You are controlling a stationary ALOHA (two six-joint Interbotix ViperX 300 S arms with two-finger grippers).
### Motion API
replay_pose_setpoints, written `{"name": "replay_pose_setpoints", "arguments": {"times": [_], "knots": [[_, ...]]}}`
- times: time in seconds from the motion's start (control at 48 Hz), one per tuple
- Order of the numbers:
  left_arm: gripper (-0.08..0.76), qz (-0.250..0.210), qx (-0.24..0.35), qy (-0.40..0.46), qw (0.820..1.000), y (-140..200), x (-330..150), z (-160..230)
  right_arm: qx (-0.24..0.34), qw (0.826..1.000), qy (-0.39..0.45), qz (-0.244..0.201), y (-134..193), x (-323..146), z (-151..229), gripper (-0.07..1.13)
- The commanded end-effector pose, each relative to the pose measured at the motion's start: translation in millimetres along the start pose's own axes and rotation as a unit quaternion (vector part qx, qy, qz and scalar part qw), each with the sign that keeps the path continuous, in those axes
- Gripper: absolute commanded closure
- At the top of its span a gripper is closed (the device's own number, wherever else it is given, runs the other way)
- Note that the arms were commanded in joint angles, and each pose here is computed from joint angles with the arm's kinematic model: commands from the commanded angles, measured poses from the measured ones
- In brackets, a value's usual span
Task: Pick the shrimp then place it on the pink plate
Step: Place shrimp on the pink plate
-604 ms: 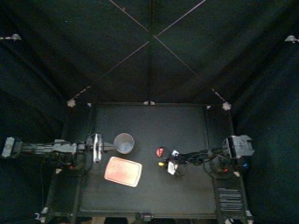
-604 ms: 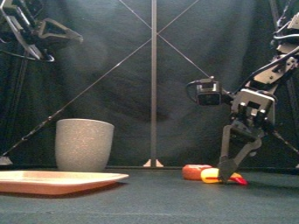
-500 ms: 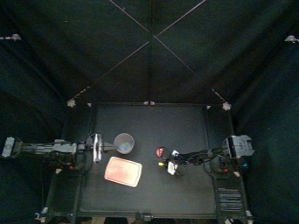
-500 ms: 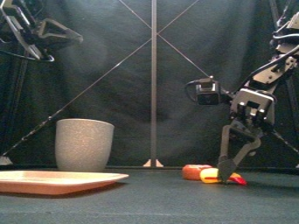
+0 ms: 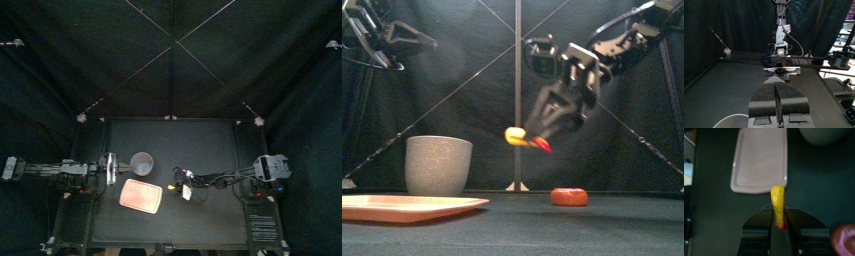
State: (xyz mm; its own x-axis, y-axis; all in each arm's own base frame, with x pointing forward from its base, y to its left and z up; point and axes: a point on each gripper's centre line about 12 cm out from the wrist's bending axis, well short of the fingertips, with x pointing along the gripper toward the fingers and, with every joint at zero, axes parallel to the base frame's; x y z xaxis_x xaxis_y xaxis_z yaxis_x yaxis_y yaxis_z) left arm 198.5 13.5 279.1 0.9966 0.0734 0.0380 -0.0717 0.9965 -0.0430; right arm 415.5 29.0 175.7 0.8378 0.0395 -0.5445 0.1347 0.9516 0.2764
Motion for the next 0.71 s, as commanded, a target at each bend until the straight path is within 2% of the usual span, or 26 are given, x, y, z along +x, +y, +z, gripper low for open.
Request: {"name": "replay_pose_setpoints", "arguments": {"times": [0.021,0.354,0.708], "knots": [[0.653,0.006,0.003,-0.009,1.000,2,2,6,-0.005,0.999,-0.040,0.013,12,12,32,0.56],[0.653,0.012,0.014,-0.012,1.000,5,2,7,-0.020,0.999,-0.024,0.018,24,94,41,0.55],[0.653,0.012,0.017,-0.010,1.000,5,2,6,-0.014,1.000,-0.005,0.015,22,132,35,0.52]]}}
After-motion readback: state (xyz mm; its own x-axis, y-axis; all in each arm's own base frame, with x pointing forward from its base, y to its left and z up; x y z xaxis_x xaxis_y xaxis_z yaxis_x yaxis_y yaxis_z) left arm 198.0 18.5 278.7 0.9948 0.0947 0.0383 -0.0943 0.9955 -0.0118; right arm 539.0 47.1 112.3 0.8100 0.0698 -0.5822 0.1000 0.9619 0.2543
